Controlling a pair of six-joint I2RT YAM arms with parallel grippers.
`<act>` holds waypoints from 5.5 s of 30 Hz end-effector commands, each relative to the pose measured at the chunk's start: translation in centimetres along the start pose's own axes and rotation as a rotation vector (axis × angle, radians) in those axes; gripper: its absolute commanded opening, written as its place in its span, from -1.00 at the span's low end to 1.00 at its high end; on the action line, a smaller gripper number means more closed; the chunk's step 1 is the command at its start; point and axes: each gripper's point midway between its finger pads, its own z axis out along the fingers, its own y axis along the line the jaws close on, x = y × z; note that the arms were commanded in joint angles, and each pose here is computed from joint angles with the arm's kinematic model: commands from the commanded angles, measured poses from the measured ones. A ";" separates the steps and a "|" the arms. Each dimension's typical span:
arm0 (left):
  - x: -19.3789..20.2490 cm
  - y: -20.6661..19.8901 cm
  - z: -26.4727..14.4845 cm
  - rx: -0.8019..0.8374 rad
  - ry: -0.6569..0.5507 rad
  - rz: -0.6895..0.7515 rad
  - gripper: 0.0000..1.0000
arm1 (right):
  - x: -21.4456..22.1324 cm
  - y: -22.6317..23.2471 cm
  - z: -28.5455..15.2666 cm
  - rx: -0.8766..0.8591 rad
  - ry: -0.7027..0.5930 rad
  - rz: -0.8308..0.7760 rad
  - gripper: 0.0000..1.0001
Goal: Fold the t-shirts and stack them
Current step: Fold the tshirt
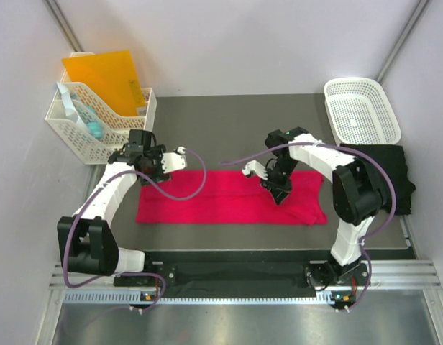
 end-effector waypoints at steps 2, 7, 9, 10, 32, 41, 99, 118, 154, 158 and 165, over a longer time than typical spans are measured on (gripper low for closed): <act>-0.9 0.0 0.4 0.003 -0.030 0.012 0.44 | -0.7 3.1 0.1 -0.040 0.016 -0.072 -0.90; -1.3 0.0 0.4 0.001 -0.040 0.018 0.44 | -1.3 4.1 0.9 -0.053 0.029 -0.100 -0.53; -1.3 -0.1 0.5 0.004 -0.041 0.019 0.44 | -1.5 4.1 0.9 -0.050 0.027 -0.103 -0.50; -1.4 -0.1 0.5 0.006 -0.041 0.020 0.44 | -1.7 4.2 0.9 -0.048 0.024 -0.106 -0.47; -1.1 -0.9 0.4 0.020 -0.024 0.045 0.43 | 1.4 -4.3 -1.7 0.534 0.085 -0.067 -0.25; -1.0 -1.5 -0.1 0.038 -0.013 0.072 0.43 | -0.9 -3.3 -4.9 0.592 0.003 -0.082 -0.04; -2.0 3.8 -2.9 -0.268 -0.050 -0.086 0.42 | -3.3 2.0 6.5 0.395 0.030 -0.324 -0.57; -2.2 3.3 -2.0 -0.242 -0.062 -0.068 0.42 | -5.8 4.5 3.9 0.315 -0.036 -0.402 -1.00; -3.1 3.0 -0.9 -0.212 -0.098 -0.049 0.43 | -5.2 3.1 5.2 0.334 -0.020 -0.350 -0.39; -3.0 2.9 -0.9 -0.209 -0.094 -0.049 0.43 | -4.8 2.9 5.9 0.323 -0.018 -0.332 -0.38; -3.2 3.3 -0.8 -0.210 -0.094 -0.048 0.43 | -4.5 2.8 6.7 0.312 -0.015 -0.322 -0.38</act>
